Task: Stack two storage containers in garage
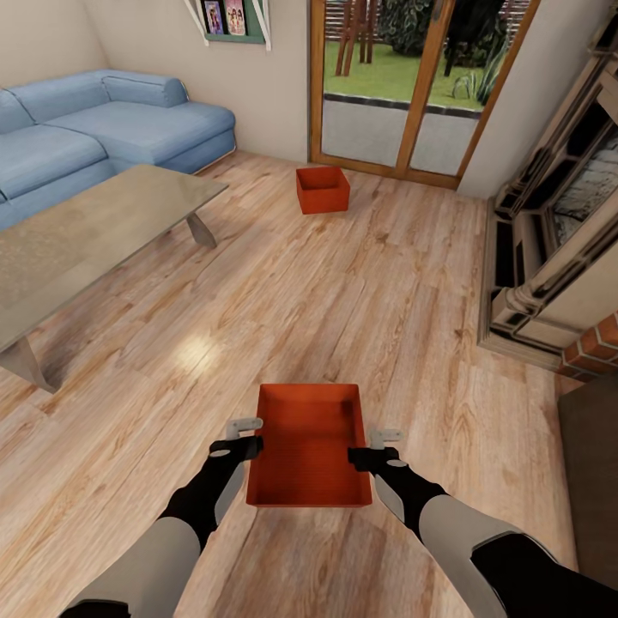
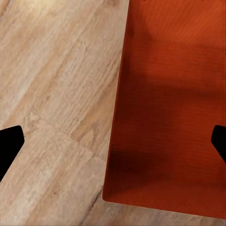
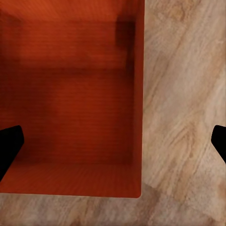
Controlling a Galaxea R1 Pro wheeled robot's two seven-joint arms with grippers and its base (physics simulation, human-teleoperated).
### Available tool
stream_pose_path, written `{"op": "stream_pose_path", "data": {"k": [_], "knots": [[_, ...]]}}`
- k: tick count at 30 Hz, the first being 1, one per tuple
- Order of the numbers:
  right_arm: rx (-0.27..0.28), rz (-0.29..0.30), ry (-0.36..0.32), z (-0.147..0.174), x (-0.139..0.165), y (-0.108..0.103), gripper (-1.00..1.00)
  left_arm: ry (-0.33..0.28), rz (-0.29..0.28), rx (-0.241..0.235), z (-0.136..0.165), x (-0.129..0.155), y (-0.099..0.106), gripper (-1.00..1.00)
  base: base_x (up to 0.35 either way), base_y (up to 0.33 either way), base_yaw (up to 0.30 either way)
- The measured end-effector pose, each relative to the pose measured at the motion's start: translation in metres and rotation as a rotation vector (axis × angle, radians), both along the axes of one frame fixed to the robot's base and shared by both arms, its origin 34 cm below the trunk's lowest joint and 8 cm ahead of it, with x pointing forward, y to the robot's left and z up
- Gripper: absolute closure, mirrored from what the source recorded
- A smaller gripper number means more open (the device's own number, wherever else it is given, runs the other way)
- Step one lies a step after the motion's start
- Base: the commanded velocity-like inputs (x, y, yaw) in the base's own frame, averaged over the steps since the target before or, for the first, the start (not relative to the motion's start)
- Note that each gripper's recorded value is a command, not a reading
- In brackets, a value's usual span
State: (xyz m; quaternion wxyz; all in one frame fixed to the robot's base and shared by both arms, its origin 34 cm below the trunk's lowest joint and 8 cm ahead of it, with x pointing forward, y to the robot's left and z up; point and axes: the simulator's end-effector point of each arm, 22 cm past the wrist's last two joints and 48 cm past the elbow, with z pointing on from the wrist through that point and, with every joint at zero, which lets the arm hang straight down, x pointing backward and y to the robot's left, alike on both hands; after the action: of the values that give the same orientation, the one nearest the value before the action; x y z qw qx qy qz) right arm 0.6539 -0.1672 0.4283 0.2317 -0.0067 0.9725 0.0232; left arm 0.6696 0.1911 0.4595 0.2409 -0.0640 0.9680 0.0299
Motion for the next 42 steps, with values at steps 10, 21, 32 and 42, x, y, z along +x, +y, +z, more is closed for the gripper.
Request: {"op": "stream_pose_path", "data": {"k": [10,21,32,42], "knots": [[0.001,0.000,0.000,0.000,0.000,0.001,-1.00,-0.004,0.036,0.061,0.003,0.001,0.017,-1.00,0.000,0.000,0.000],[-0.001,0.000,-0.001,0.000,0.000,0.000,-1.00,0.048,0.033,0.070,-0.010,-0.021,0.009,-1.00,0.000,0.000,0.000],[-0.001,0.001,-0.003,0.000,0.001,0.000,-1.00,0.044,0.044,0.069,-0.009,-0.019,0.012,-1.00,0.000,0.000,0.000],[-0.001,0.001,-0.005,0.001,0.001,0.000,-1.00,0.031,0.033,0.066,-0.006,-0.014,0.009,-1.00,0.000,0.000,0.000]]}}
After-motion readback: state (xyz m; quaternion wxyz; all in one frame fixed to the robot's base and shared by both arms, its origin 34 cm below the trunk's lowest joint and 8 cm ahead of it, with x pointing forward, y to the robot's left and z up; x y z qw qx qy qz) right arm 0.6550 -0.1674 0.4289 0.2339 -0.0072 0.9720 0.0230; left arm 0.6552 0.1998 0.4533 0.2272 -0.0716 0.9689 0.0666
